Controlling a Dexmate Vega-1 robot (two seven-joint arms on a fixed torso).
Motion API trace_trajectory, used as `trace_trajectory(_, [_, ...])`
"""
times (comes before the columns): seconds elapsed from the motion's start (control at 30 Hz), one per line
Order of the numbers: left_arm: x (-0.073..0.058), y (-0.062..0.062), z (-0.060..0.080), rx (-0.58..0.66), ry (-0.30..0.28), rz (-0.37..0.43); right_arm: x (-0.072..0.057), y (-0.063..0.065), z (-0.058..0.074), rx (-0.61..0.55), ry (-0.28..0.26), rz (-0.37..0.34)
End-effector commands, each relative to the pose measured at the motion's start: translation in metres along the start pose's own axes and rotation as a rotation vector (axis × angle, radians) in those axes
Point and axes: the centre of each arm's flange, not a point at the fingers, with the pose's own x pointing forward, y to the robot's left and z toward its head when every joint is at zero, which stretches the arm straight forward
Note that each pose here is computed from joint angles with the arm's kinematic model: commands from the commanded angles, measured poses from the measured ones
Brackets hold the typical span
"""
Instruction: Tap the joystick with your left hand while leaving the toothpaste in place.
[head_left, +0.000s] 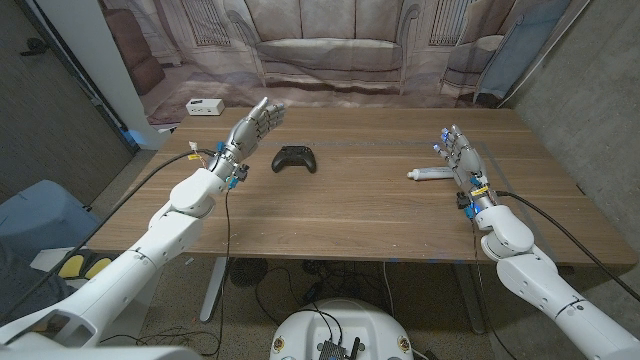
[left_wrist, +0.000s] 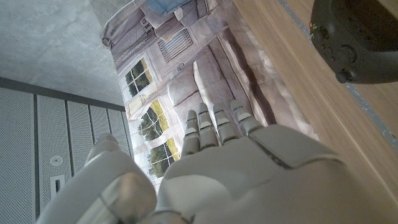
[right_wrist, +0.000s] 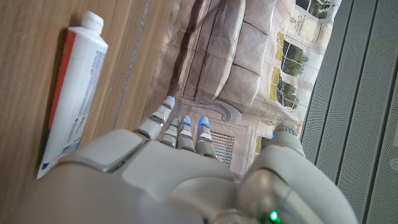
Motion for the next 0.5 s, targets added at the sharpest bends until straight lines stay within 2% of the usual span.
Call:
trace_trajectory(0.03, [-0.003, -0.002, -0.017, -0.114, 0.072, 0.027, 0.008, -0.002, 0.004, -0.03, 0.01, 0.026])
trace_trajectory(0.27, [-0.003, -0.004, -0.028, -0.121, 0.136, 0.043, 0.011, -0.003, 0.002, -0.037, 0.024, 0.042])
trace_trajectory(0.5, [-0.008, -0.005, -0.038, -0.13, 0.167, 0.073, 0.015, -0.004, -0.002, -0.04, 0.039, 0.06])
